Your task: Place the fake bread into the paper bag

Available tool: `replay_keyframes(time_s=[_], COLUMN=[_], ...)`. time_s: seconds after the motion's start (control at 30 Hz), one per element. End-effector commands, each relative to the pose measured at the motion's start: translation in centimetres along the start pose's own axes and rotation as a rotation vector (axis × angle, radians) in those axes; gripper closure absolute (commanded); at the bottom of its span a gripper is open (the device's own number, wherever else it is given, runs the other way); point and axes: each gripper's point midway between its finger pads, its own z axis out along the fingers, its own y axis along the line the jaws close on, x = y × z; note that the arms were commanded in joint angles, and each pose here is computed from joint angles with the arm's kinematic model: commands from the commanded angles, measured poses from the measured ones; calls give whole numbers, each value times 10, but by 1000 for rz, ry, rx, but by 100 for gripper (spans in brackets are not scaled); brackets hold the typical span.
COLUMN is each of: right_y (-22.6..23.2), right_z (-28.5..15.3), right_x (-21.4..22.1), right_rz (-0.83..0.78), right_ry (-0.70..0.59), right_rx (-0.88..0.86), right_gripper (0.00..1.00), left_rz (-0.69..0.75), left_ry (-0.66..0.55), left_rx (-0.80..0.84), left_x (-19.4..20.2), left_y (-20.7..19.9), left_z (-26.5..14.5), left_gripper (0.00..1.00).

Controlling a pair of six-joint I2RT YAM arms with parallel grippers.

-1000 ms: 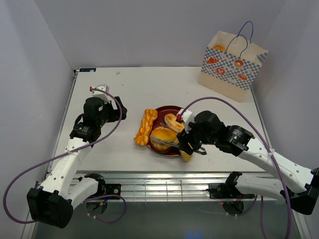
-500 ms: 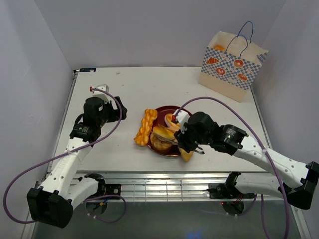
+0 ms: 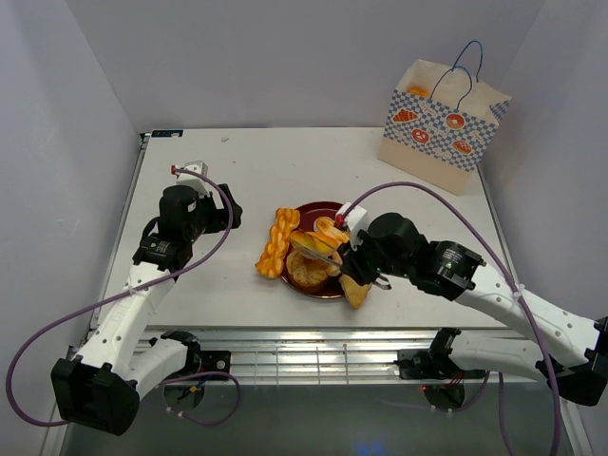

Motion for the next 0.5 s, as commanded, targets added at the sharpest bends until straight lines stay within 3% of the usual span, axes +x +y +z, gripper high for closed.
replay_keyframes(time_s=[0.0,0.3,0.47], right_y=[-10,-49,-92], right_z=[-17,-46,-68], right_x=[-51,-91,-98], right_rz=[42,141,232], right_ry=[-210,-413,-488], right_rx=[63,283,510], right_gripper=[71,73,75], left_rz=[1,2,0], left_ry=[-44,-40,-37], left_rx=[29,67,76], left_x=[-18,-18,-17], left_y=[-9,-15,-17], left_z=[-9,-12,-12], left_gripper=[2,2,2])
